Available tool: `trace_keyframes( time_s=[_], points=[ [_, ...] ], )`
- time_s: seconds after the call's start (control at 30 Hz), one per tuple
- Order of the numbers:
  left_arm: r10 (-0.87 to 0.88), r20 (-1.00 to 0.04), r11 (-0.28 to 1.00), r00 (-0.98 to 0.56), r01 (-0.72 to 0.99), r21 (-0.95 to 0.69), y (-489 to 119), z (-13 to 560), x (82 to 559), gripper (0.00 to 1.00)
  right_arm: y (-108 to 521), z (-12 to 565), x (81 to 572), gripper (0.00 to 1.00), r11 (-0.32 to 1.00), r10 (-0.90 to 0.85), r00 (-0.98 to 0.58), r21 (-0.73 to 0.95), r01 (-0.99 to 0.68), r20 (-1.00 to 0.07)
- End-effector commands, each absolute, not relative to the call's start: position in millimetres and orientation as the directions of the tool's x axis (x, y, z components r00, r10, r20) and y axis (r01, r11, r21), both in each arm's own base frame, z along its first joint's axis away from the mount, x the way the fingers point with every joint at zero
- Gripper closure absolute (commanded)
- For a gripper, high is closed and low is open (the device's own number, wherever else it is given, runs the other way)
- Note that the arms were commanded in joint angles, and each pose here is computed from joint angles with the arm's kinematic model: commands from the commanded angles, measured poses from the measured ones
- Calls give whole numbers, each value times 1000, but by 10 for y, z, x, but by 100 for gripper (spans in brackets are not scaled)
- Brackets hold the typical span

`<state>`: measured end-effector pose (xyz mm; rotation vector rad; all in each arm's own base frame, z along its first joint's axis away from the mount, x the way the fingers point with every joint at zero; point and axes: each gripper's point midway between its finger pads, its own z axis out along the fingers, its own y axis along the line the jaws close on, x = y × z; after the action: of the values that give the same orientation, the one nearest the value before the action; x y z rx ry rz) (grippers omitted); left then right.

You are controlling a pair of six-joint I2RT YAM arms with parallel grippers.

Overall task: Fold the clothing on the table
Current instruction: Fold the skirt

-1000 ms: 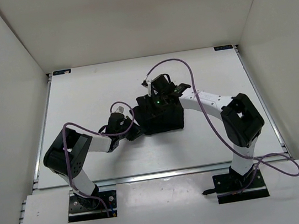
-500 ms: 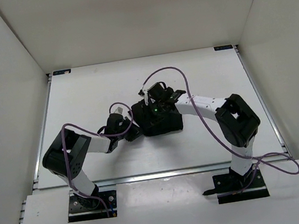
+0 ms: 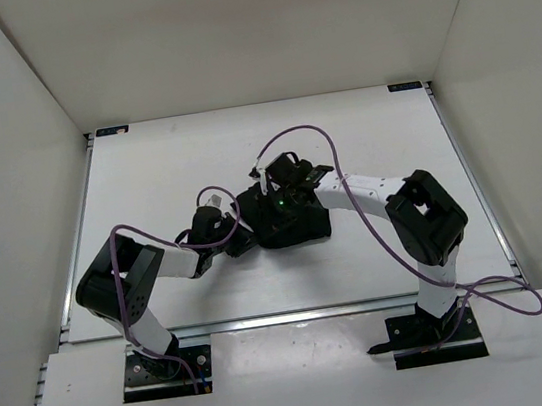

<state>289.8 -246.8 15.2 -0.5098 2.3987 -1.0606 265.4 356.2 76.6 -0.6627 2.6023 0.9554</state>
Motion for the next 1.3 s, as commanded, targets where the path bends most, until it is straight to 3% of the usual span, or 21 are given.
trace_keyframes(
  time_s=[0.0,0.37,0.4,0.47,0.57,0.67,0.87,0.93,1.03,1.1,1.27],
  points=[
    [-498,-251,679,-830,-194,-708,-2306,-23,2770,100,3598,813,2513,100,653,-335,-859,562,-507,-387],
    [-495,-244,681,-834,-198,-705,-2307,-54,2756,100,3528,856,2458,100,651,-333,-852,555,-518,-404],
    [-493,-247,682,-834,-194,-705,-2298,-56,2746,100,3551,876,2449,97,639,-340,-848,561,-526,-407],
    [-495,-250,681,-832,-194,-706,-2290,-45,2761,100,3566,943,2464,76,628,-339,-838,560,-539,-427],
    [-505,-239,668,-830,-200,-717,-2273,11,2743,83,3592,1144,2503,57,614,-326,-803,535,-581,-499],
    [-493,-207,646,-845,-196,-738,-2283,90,2601,67,3528,1419,2624,53,629,-268,-782,513,-585,-564],
    [-520,-232,640,-822,-195,-743,-2034,212,2354,57,3174,2001,2726,43,618,-96,-708,516,-593,-699],
    [-542,-235,633,-807,-208,-745,-1899,248,2241,57,2962,1925,2838,46,642,-44,-717,530,-553,-696],
    [-593,-285,620,-753,-201,-758,-1706,444,2270,57,2820,1770,2856,88,655,-20,-746,555,-513,-666],
    [-620,-330,629,-712,-199,-752,-1579,569,2309,57,2846,1671,2868,100,644,-28,-754,565,-516,-656],
    [-633,-398,644,-664,-167,-746,-1401,903,2354,58,3177,1362,2878,100,595,-100,-784,595,-541,-613]
  ],
)
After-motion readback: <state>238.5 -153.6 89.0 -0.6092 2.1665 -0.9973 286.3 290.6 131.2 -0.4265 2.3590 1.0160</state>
